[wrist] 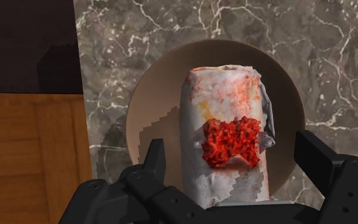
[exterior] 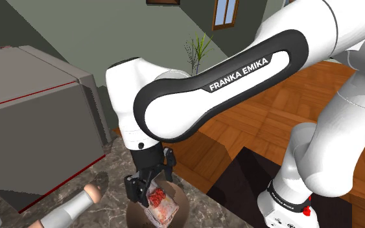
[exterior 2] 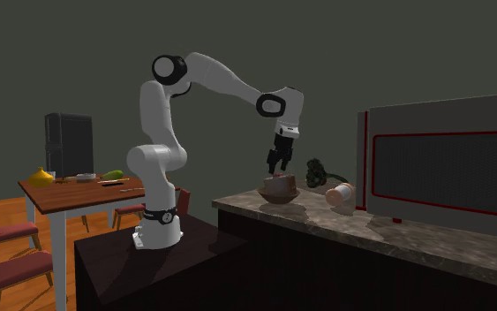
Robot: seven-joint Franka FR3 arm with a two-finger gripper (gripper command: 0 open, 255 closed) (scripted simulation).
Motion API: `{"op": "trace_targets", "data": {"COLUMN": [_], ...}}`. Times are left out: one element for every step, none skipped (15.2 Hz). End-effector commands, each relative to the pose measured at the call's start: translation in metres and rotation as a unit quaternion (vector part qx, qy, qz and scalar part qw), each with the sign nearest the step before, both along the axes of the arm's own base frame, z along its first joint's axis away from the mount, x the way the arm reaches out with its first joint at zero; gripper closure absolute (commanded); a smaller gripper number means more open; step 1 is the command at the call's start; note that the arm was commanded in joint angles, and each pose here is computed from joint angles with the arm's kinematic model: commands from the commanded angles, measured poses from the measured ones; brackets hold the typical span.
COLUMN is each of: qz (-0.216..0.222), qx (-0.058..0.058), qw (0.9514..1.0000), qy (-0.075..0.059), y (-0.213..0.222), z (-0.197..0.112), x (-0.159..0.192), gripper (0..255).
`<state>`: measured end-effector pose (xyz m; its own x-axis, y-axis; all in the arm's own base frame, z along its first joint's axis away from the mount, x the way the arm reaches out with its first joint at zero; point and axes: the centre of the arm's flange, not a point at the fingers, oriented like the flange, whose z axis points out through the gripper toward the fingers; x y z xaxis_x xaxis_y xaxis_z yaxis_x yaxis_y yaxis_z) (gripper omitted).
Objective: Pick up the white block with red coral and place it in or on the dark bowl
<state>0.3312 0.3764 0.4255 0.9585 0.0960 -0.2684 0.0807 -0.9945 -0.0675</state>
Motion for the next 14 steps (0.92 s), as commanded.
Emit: {"op": "trace_targets", "data": {"qz": [0.000, 0.000, 0.000, 0.000, 0.000, 0.000, 0.000, 0.000, 0.000, 0.000, 0.000, 0.000, 0.000, 0.000], "qx": [0.000, 0.000, 0.000, 0.000, 0.000, 0.000, 0.000, 0.000, 0.000, 0.000, 0.000, 0.000, 0.000, 0.000], "qw": [1.0000, 1.0000, 1.0000, 1.0000, 1.0000, 1.0000, 1.0000, 1.0000, 1.0000, 1.0000, 1.0000, 1.0000, 1.0000, 1.0000], "qy": [0.000, 0.000, 0.000, 0.000, 0.000, 0.000, 0.000, 0.000, 0.000, 0.000, 0.000, 0.000, 0.000, 0.000], "y": [0.000, 0.000, -0.001, -0.001, -0.002, -0.002, -0.002, -0.002, -0.002, -0.002, -0.002, -0.002, -0.002, -0.002], "z": [0.000, 0.000, 0.013, 0.025, 0.038, 0.048, 0.048, 0.048, 0.048, 0.048, 0.048, 0.048, 0.048, 0.048], "x": [0.000, 0.000, 0.004, 0.007, 0.011, 0.014, 0.014, 0.014, 0.014, 0.014, 0.014, 0.014, 0.014, 0.014], "gripper": [0, 0, 0, 0, 0, 0, 0, 0, 0, 0, 0, 0, 0, 0]}}
